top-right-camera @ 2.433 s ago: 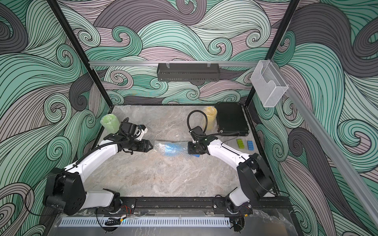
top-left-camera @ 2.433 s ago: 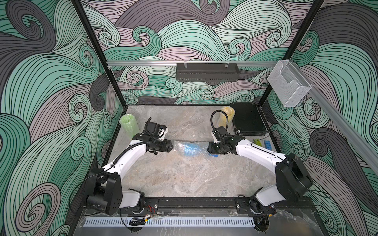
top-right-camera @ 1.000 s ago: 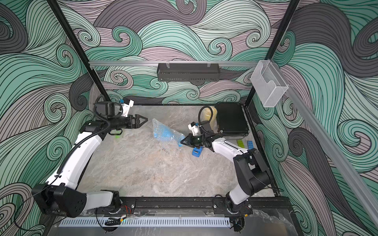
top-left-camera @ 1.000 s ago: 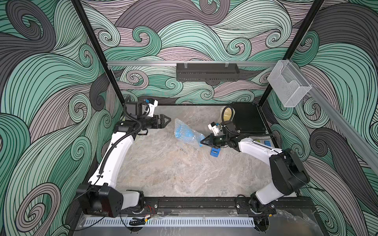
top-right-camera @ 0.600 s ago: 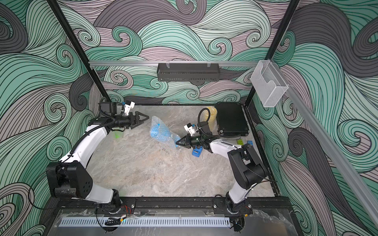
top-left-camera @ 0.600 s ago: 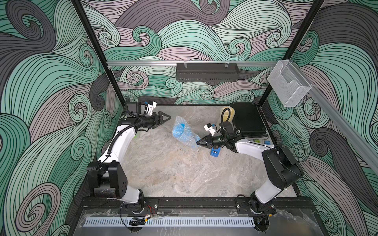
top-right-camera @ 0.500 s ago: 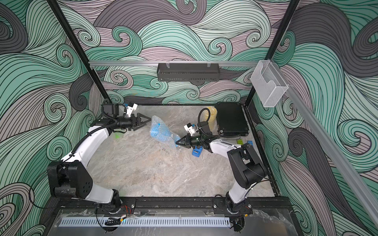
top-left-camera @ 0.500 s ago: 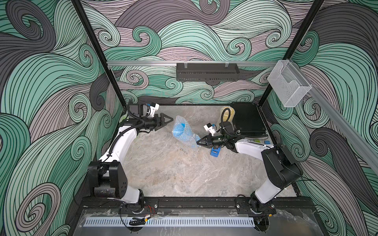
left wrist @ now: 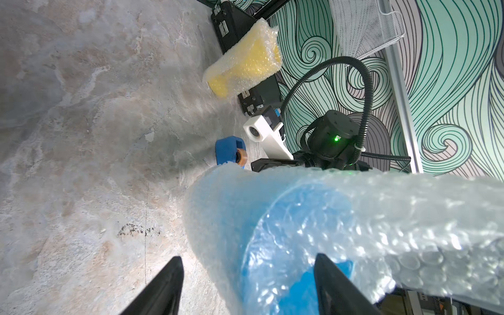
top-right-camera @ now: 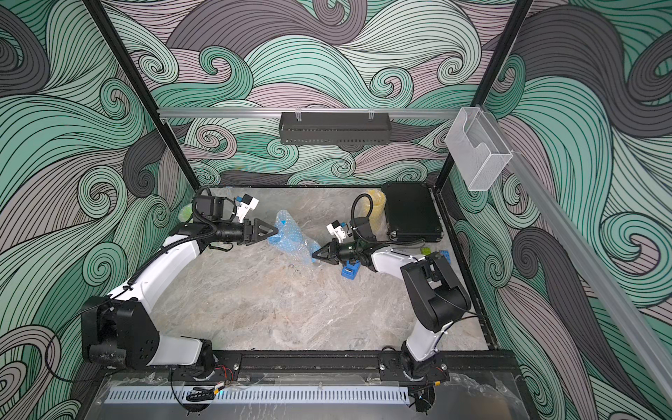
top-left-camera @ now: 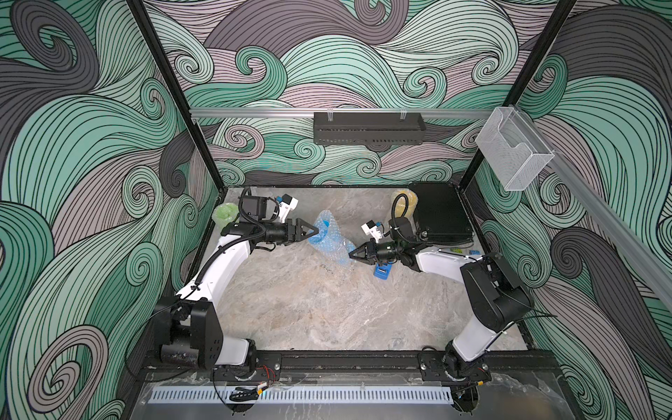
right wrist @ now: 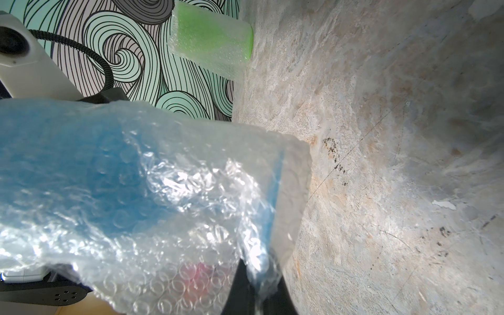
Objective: Wrap wine glasses in bubble wrap
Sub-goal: Wrap the wine glass in bubble wrap.
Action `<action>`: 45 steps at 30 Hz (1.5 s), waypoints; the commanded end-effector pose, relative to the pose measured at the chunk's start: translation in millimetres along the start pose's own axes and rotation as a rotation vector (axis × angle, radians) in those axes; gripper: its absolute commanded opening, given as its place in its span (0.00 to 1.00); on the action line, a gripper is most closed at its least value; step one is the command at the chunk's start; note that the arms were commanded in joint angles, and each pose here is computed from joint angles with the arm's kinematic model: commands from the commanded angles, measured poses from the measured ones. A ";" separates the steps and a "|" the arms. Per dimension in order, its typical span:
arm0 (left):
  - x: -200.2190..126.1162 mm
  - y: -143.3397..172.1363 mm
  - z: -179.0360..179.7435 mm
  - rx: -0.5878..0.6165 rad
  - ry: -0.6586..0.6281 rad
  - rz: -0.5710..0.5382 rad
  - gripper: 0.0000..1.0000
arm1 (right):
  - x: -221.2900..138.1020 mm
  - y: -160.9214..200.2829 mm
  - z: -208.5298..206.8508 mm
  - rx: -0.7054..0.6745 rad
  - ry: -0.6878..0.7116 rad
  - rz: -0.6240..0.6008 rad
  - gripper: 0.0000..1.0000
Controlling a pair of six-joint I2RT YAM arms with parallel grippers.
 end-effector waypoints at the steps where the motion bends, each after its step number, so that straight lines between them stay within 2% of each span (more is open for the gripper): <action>1: -1.5 1.9 -2.8 0.037 -0.049 0.037 0.70 | 1.3 -2.0 6.8 -0.027 -0.028 0.009 0.00; 7: 9.4 10.9 7.4 0.015 -0.133 0.092 0.57 | 4.2 2.4 15.3 -0.068 -0.030 0.028 0.00; 14: 19.4 15.4 12.6 -0.011 -0.163 0.134 0.46 | 10.5 5.0 14.2 -0.079 -0.022 0.049 0.00; 15: 16.2 13.8 8.5 -0.001 -0.164 0.132 0.47 | 9.1 3.9 12.5 -0.075 -0.018 0.046 0.00; 22: -29.3 4.4 -41.3 0.164 -0.180 0.064 0.68 | -3.7 0.3 -1.0 -0.071 0.013 0.026 0.00; 25: -42.5 -3.0 -50.2 0.180 -0.194 0.031 0.71 | -4.7 2.4 -2.7 -0.076 0.030 0.031 0.00; 29: -44.4 -26.0 -55.7 0.193 -0.174 -0.019 0.74 | -6.7 3.8 -3.4 -0.086 0.061 0.024 0.00; 34: -30.0 -58.3 -44.3 0.148 -0.149 -0.022 0.74 | -4.9 6.3 -0.1 -0.101 0.074 0.032 0.00; 36: -12.8 -63.9 -31.6 0.117 -0.113 0.019 0.72 | -2.2 7.8 1.5 -0.108 0.074 0.046 0.00; 41: 13.6 -58.9 -41.9 0.169 0.023 0.094 0.69 | 1.1 9.4 2.1 -0.109 0.095 0.064 0.00; 45: 11.2 -39.3 -53.1 0.214 0.035 0.135 0.64 | -0.4 7.3 2.4 -0.101 0.097 0.056 0.00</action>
Point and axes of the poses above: each gripper's point midway between its finger pads, its own x axis out along the fingers, its own z axis along the line the jaws close on, y = z × x, the point moved 9 cm from there along -x, back along the fingers, and after that the axes turned 15 degrees about x, right-handed, at the moved point
